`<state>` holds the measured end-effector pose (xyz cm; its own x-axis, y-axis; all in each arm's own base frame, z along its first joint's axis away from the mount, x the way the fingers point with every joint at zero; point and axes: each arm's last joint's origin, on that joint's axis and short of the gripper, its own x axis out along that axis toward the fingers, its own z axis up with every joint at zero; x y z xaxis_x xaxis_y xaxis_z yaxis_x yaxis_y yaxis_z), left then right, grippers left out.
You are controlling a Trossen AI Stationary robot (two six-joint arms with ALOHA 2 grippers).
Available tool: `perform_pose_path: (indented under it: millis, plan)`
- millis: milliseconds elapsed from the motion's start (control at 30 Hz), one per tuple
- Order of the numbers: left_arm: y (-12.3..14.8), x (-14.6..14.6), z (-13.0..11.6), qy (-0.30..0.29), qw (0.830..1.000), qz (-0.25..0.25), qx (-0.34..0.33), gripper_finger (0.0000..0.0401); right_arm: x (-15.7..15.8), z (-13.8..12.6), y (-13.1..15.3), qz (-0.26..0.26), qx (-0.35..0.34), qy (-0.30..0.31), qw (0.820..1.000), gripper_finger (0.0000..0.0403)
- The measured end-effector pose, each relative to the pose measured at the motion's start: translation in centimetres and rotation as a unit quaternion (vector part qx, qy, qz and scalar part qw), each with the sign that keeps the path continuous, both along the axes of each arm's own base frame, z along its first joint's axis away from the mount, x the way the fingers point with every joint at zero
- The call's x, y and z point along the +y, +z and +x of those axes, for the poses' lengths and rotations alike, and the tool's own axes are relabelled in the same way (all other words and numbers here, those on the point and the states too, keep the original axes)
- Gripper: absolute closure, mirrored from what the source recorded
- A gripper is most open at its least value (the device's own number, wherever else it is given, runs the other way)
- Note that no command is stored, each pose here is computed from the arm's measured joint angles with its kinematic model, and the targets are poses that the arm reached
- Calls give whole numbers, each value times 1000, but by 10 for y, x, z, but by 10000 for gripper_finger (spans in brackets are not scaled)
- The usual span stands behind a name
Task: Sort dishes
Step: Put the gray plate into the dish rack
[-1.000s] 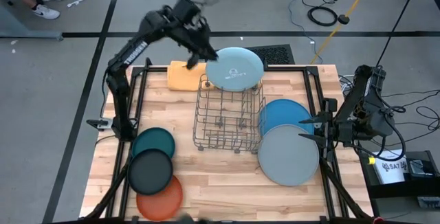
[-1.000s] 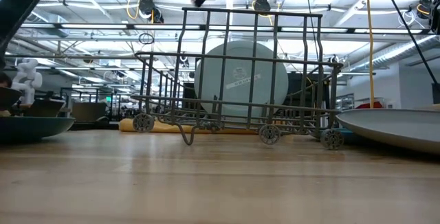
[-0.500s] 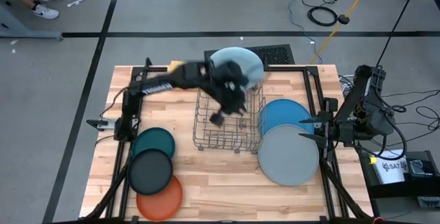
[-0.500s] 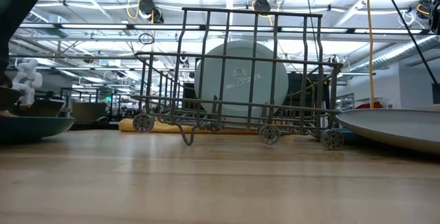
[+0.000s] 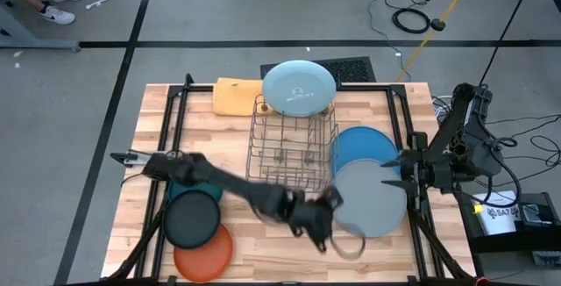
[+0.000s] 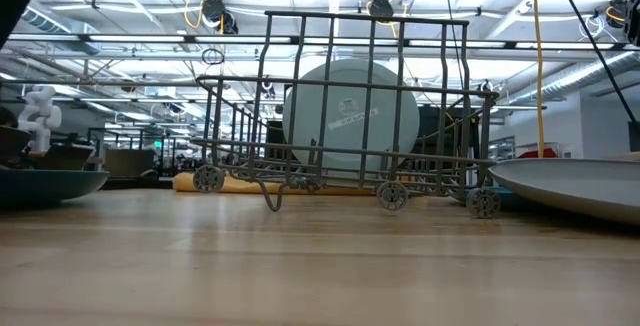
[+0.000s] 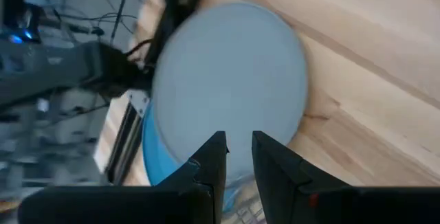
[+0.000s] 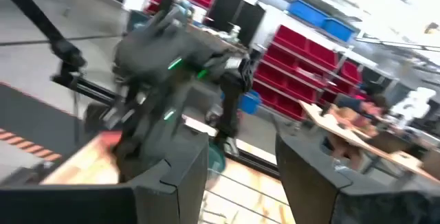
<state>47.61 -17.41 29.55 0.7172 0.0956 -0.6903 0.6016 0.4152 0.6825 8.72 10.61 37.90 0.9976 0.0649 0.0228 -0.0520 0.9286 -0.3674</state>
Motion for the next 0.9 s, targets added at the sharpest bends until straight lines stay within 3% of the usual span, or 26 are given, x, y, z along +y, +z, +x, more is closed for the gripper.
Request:
perform_pose_path:
  millis: [100, 200, 333, 600, 900]
  plan:
    - [-42, -19, 11, 14, 997, 68, 11, 327, 7, 3, 0, -1, -5, 5, 1000, 238]
    - [-78, -25, 23, 38, 994, 99, 10, 326, 13, 7, 2, -10, -15, 15, 1000, 238]
    - [-101, -34, 32, 54, 996, 76, -7, 299, 19, 10, 5, -22, -30, 25, 999, 238]
    - [-112, -33, 36, 38, 999, 35, 3, 194, 21, 11, 5, -35, -35, 25, 998, 238]
    - [-130, -8, 46, 8, 999, -28, 36, 180, 21, 11, 8, -42, -46, 23, 998, 238]
